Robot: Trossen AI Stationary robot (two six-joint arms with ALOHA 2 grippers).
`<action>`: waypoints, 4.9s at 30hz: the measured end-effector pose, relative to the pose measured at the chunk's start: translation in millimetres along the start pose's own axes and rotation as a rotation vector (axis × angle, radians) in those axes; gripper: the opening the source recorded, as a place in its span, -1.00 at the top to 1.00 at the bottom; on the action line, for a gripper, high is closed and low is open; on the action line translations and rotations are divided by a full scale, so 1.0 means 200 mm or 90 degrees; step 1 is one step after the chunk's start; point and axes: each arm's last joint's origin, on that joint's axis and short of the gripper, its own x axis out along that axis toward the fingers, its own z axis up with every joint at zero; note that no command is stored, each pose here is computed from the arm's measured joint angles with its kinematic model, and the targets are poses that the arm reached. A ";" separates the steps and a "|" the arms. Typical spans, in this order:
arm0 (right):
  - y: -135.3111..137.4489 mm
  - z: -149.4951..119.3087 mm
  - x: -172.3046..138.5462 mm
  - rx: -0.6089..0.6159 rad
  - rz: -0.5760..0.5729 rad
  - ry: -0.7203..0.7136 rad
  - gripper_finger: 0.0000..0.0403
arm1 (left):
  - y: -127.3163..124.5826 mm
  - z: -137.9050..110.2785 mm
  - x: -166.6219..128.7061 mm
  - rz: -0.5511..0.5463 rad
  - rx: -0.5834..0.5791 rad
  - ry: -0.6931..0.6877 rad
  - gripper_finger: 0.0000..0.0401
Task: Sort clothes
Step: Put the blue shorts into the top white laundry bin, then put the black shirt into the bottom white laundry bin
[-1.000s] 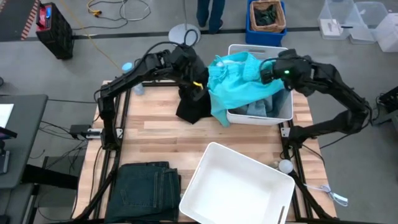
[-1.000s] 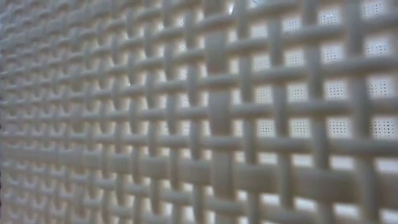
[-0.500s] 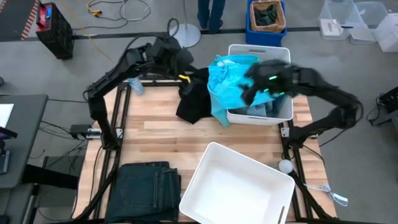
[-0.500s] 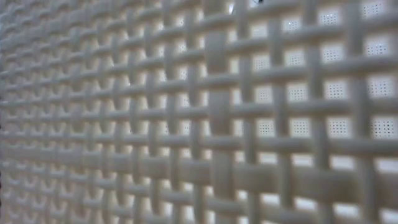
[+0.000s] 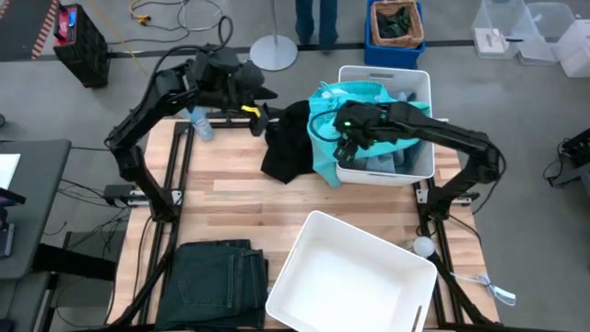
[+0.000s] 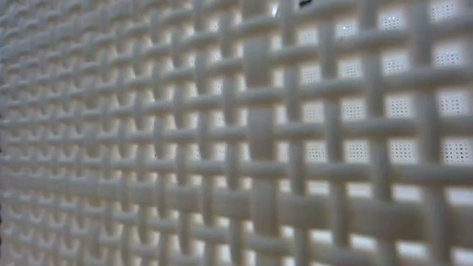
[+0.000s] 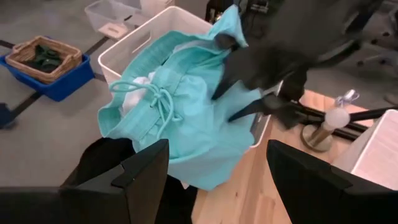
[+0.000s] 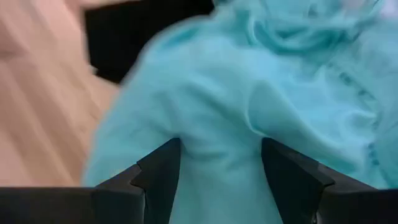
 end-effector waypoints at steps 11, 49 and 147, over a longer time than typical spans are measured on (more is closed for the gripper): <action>0.04 0.01 0.18 -0.012 -0.012 0.088 0.84 | 0.01 -0.03 -0.16 0.047 0.001 0.015 -0.32; -0.38 -0.22 -0.53 0.267 -0.373 -0.129 0.75 | 0.07 -0.23 0.18 0.044 -0.020 0.134 -0.32; 0.40 0.05 -0.73 0.185 0.250 -0.467 -0.37 | 0.52 -0.73 0.89 0.018 -0.147 0.250 0.99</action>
